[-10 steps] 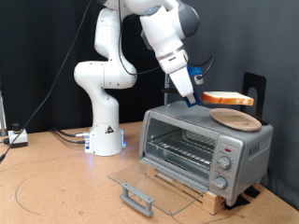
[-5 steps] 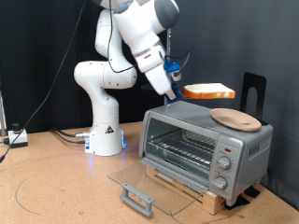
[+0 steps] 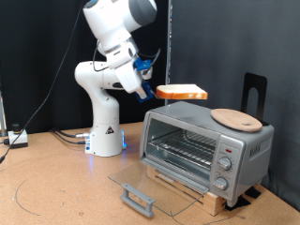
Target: Make a piece of toast with the oven
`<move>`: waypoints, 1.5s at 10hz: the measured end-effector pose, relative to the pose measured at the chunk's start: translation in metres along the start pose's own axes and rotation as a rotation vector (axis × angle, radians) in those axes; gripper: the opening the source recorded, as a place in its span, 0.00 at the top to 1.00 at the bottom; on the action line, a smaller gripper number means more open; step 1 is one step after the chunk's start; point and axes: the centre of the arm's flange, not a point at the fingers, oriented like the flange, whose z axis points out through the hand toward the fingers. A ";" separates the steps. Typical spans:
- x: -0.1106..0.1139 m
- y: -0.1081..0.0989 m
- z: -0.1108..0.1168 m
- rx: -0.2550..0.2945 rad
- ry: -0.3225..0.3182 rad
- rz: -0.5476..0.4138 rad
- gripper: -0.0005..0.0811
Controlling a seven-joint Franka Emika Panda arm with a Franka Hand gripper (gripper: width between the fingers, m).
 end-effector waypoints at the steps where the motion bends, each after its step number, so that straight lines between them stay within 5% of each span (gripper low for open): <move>1: -0.009 0.011 -0.009 -0.006 -0.016 -0.007 0.51; 6: -0.048 0.056 -0.051 -0.036 -0.031 -0.001 0.51; 8: -0.049 0.058 -0.051 -0.035 -0.035 0.002 0.51; 11: -0.062 0.066 -0.029 -0.044 -0.061 -0.102 0.51; 15: -0.084 0.100 0.012 -0.088 -0.117 -0.093 0.51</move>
